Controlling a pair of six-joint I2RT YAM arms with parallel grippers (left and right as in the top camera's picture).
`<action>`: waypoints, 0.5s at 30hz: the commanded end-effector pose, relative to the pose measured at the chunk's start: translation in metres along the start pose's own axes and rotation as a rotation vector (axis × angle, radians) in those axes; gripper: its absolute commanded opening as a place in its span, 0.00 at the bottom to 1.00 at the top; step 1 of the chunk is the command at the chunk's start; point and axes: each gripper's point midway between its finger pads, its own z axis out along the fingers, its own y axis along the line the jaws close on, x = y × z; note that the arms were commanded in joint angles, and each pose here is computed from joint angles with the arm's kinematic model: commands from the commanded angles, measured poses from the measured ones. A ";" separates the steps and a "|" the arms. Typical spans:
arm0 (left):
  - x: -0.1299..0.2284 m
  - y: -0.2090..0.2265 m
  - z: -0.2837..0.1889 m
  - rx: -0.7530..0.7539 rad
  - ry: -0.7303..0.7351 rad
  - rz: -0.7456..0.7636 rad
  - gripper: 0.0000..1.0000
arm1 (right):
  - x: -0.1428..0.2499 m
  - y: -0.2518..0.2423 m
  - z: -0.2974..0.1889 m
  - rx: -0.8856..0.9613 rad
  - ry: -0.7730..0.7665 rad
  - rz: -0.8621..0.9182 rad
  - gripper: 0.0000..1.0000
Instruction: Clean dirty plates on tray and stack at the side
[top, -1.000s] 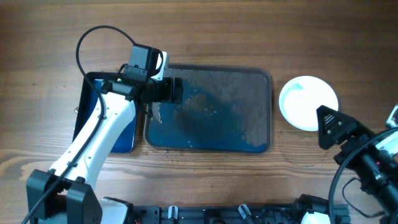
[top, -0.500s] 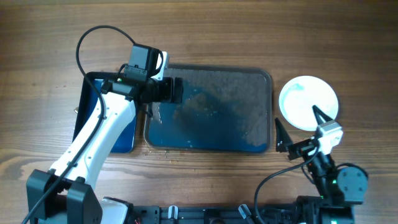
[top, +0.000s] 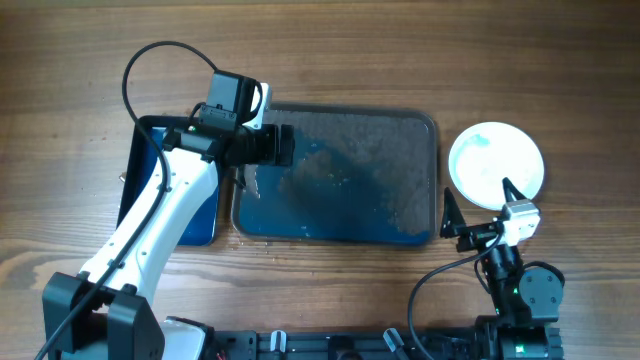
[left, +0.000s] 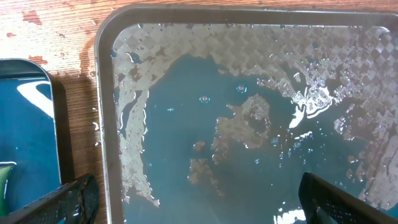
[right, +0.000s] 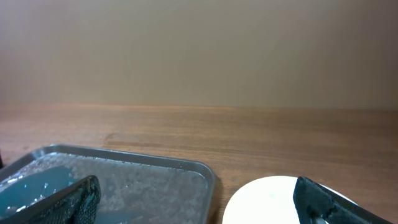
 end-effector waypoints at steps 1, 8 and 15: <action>-0.002 -0.003 0.001 0.010 0.001 -0.005 1.00 | -0.003 -0.005 -0.001 0.032 -0.017 0.029 1.00; -0.002 -0.003 0.001 0.010 0.001 -0.005 1.00 | -0.003 -0.005 -0.001 0.032 -0.017 0.029 1.00; -0.004 0.006 -0.004 -0.040 -0.019 -0.005 1.00 | -0.003 -0.005 -0.001 0.032 -0.017 0.029 1.00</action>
